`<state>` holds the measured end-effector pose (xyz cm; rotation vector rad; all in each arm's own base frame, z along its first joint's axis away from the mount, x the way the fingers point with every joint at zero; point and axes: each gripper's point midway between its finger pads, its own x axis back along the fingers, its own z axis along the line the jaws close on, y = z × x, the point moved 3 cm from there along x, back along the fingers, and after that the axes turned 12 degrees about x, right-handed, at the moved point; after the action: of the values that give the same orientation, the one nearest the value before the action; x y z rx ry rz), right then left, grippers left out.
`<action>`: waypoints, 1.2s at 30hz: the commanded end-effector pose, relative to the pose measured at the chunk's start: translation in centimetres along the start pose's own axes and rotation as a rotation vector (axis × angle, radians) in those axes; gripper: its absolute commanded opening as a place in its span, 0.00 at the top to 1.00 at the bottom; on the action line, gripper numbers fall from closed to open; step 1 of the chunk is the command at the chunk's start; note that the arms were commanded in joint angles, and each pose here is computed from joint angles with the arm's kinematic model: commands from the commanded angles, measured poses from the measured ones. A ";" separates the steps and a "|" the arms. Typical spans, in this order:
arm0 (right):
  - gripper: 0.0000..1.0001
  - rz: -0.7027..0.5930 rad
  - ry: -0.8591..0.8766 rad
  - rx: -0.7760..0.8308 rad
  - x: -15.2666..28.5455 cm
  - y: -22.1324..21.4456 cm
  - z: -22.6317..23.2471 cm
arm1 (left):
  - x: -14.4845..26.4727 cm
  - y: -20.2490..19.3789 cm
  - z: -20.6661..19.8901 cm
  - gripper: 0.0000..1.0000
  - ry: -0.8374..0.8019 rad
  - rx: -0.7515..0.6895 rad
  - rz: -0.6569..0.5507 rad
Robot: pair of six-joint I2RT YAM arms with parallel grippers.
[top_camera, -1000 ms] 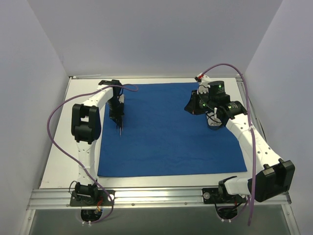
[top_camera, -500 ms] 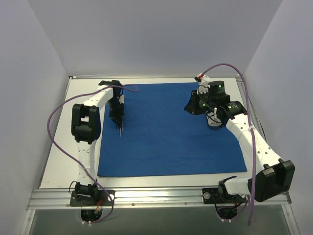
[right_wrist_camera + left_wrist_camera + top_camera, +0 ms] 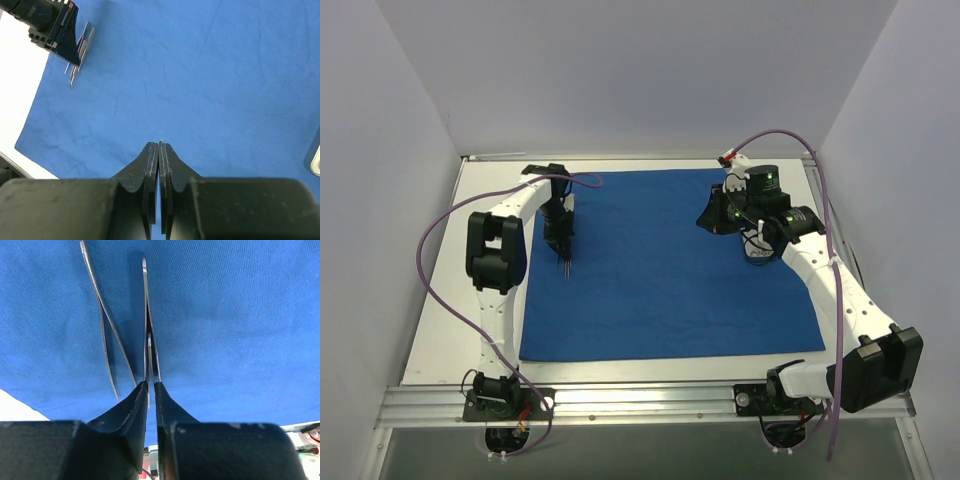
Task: Open and lay out the surgical kit
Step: Place the medical item in the surgical kit.
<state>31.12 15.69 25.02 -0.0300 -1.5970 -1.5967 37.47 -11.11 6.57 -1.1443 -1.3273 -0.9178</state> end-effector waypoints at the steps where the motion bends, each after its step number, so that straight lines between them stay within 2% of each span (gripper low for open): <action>1: 1.00 -0.023 0.016 -0.003 0.0 0.5 0.1 | 0.6 0.2 -0.5 0.81 -0.028 -0.014 -0.024; 22: 1.00 -0.030 0.026 -0.006 0.0 0.4 0.2 | 1.7 0.2 -0.6 0.74 -0.035 -0.004 -0.054; 27: 1.00 -0.032 0.026 -0.007 0.1 0.4 0.3 | 2.0 0.1 -0.7 0.69 -0.040 -0.003 -0.063; 36: 1.00 -0.033 0.027 -0.011 0.1 0.3 0.3 | 2.9 0.2 -0.7 0.68 -0.047 0.001 -0.085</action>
<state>31.02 15.94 24.73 -0.0212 -1.5766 -1.6013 37.17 -11.08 6.42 -1.1380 -1.3277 -0.9097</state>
